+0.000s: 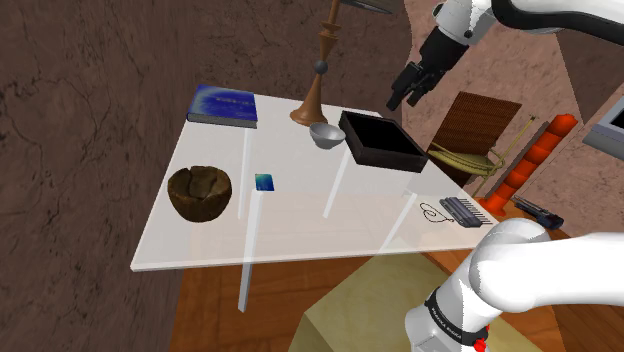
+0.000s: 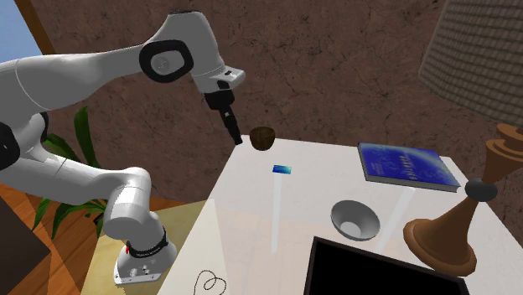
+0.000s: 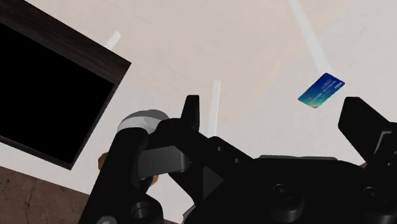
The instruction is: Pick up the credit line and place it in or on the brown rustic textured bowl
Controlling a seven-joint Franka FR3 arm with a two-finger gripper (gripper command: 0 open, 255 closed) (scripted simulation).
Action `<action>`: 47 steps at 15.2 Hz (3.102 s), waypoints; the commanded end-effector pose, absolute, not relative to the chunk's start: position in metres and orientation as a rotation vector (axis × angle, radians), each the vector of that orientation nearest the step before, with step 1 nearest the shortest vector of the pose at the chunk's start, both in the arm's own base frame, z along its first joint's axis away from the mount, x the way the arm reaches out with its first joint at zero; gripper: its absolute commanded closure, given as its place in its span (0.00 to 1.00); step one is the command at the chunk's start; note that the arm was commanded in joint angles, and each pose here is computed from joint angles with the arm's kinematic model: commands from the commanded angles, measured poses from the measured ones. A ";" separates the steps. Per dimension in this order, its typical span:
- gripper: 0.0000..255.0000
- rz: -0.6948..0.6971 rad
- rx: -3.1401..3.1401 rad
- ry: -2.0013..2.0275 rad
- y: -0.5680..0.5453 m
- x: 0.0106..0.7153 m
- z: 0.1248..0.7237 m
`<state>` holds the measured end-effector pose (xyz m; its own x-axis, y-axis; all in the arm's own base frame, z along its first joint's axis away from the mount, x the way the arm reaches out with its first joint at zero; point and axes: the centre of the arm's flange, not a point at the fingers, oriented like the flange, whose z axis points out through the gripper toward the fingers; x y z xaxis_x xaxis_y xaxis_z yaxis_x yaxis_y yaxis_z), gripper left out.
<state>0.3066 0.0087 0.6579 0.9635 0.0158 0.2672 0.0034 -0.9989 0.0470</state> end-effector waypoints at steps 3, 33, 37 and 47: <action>0.00 0.405 3.067 -0.034 0.023 0.323 0.641; 0.00 0.208 2.975 -0.761 0.175 0.597 0.378; 0.00 0.206 2.974 -0.768 0.174 0.602 0.360; 0.00 0.206 2.974 -0.768 0.172 0.604 0.336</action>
<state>0.6044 0.1718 0.3361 0.8668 -0.4771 0.1448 -0.4856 -0.8737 0.0281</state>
